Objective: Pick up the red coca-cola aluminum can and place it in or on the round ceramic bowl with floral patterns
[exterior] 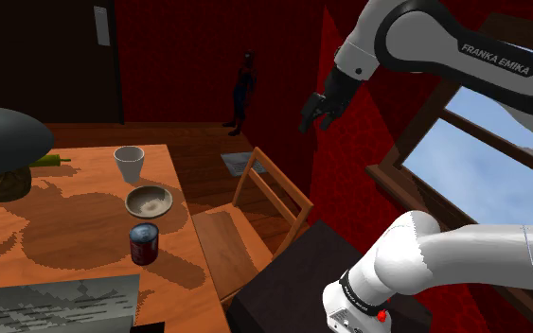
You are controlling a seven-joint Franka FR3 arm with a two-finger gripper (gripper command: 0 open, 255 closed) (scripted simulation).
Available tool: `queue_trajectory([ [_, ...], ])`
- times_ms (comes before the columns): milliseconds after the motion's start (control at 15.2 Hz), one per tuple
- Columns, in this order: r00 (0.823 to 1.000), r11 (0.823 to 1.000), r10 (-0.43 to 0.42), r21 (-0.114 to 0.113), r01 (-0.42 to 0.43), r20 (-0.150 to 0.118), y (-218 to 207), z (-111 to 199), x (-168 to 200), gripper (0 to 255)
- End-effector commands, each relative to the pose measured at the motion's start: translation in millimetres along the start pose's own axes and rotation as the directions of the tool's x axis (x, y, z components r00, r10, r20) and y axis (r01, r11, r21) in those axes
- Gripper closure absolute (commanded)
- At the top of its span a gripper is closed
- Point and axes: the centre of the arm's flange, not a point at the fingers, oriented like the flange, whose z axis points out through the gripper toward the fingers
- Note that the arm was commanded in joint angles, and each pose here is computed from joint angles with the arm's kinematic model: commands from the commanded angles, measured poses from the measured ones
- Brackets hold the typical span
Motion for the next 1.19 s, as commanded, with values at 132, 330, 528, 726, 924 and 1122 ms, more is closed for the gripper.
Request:
queue_trajectory([
  [132,1.0,1.0,-0.002,-0.003,0.001,-0.005,-17,20,5,0],
  [330,1.0,1.0,-0.004,-0.006,0.004,-0.013,-41,50,12,0],
  [528,1.0,1.0,-0.006,-0.01,0.006,-0.02,-66,81,19,0],
  [726,1.0,1.0,-0.008,-0.014,0.008,-0.027,-91,111,26,0],
  [924,0.999,1.0,-0.011,-0.018,0.01,-0.035,-115,141,33,0],
  [1122,0.999,1.0,-0.013,-0.022,0.012,-0.042,-140,172,41,0],
])
